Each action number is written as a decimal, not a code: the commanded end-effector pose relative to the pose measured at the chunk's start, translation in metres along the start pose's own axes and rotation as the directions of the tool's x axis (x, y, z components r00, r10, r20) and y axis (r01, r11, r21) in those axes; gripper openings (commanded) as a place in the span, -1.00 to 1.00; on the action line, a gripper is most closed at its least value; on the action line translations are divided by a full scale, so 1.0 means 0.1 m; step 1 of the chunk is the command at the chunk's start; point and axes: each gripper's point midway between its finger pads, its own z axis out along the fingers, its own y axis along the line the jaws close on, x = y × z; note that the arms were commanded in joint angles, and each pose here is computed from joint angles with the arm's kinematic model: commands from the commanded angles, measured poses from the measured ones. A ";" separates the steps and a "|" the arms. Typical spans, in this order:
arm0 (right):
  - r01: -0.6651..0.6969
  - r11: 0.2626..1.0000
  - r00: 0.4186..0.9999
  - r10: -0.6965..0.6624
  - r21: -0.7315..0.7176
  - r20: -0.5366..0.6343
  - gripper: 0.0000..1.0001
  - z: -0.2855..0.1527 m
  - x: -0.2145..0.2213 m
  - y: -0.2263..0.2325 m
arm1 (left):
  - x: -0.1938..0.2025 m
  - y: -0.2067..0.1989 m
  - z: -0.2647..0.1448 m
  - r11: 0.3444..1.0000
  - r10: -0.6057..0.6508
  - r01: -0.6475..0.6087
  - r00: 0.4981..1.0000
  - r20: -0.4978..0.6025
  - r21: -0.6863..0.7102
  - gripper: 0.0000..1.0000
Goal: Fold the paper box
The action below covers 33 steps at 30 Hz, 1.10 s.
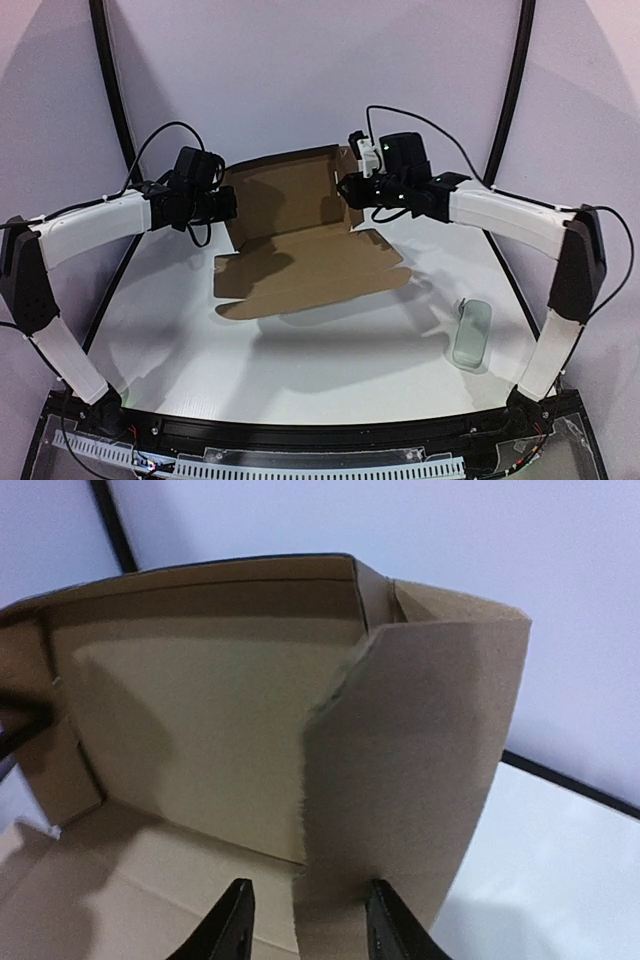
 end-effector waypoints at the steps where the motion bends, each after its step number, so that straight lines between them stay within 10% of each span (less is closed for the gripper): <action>1: 0.088 0.995 0.995 -0.090 -0.055 -0.035 0.10 -0.39 -0.03 0.02 | -0.12 -0.13 -0.04 0.997 0.041 -0.043 0.998 0.042 0.062 -0.98; 13: 0.116 0.990 0.992 -0.113 -0.083 0.047 0.88 -1.26 -0.22 -0.18 | -0.11 -0.15 0.01 0.990 0.078 -0.085 0.995 0.067 0.116 -0.98; 26: -0.208 0.977 0.977 0.210 0.051 -0.025 0.97 -1.24 0.24 -1.25 | -0.15 -0.17 0.01 0.988 0.071 -0.080 0.995 0.068 0.130 -0.98; 33: -0.129 0.867 0.990 0.088 -0.481 -0.107 0.89 -0.91 0.43 -0.58 | -0.16 -0.18 0.01 0.989 0.064 -0.073 0.996 0.066 0.131 -0.98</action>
